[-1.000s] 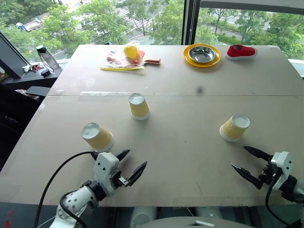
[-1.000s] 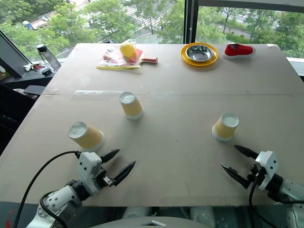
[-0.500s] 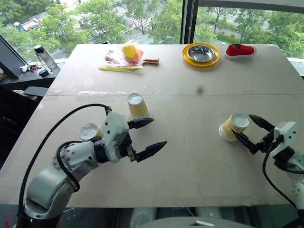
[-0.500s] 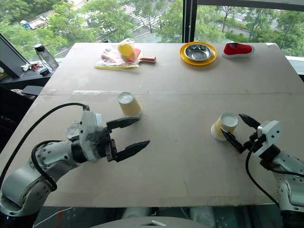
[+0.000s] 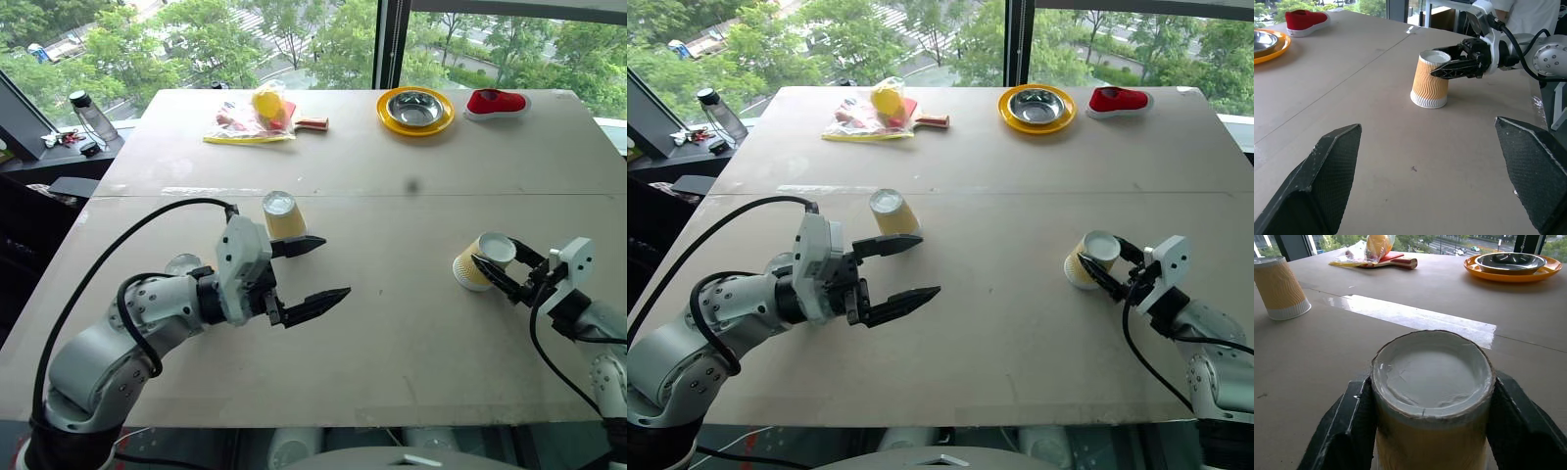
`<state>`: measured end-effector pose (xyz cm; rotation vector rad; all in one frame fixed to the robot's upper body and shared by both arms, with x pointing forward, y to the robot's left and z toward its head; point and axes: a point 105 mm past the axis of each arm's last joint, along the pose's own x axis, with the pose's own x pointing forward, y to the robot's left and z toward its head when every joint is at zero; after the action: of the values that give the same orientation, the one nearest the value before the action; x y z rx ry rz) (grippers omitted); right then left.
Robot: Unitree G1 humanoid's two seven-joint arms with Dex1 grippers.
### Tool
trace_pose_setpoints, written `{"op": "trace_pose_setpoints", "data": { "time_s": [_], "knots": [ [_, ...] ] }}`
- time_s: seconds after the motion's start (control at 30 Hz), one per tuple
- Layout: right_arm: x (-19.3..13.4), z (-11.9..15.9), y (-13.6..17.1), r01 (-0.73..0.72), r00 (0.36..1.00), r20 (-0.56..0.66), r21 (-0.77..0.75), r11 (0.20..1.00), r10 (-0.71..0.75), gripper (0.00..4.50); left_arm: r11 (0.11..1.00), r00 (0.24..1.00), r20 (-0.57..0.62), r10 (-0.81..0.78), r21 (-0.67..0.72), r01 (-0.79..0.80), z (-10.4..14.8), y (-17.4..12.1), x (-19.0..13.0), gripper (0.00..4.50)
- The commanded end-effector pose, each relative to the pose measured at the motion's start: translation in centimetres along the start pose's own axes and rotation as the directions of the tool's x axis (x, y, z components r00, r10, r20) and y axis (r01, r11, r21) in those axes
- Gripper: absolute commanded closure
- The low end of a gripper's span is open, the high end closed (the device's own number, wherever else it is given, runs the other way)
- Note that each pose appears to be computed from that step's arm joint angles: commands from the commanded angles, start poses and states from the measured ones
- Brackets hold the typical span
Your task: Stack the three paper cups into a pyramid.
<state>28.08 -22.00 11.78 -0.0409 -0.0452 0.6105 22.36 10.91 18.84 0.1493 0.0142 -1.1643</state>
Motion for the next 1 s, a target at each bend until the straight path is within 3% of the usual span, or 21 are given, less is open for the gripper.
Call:
{"op": "trace_pose_setpoints", "data": {
  "time_s": [0.03,0.37,0.67,0.87,1.0],
  "knots": [
    [0.2,0.9,0.1,-0.008,0.999,0.036,-0.019,1.0,0.008,2.42,0.999,1.0,0.021,-0.01,0.033,0.009,0.8,-0.3,-0.3,0.0],
    [4.7,2.8,1.7,-0.102,0.992,0.073,-0.071,0.992,0.107,2.42,0.997,0.997,0.024,0.069,0.042,-0.07,0.7,0.8,-0.9,0.0],
    [12.6,2.5,4.9,-0.231,0.971,0.037,-0.128,0.965,0.237,2.42,0.959,0.96,0.008,0.28,0.032,-0.28,-0.1,3.1,-3.4,0.0],
    [14.0,2.9,5.2,-0.26,0.962,0.047,-0.127,0.957,0.268,2.42,0.959,0.959,0.004,0.283,0.037,-0.283,-0.4,2.4,-3.4,0.0],
    [12.0,2.8,3.3,-0.237,0.97,0.023,-0.128,0.963,0.241,2.42,0.96,0.961,0.014,0.276,0.04,-0.276,-0.2,2.1,-3.4,0.0]
  ]
}}
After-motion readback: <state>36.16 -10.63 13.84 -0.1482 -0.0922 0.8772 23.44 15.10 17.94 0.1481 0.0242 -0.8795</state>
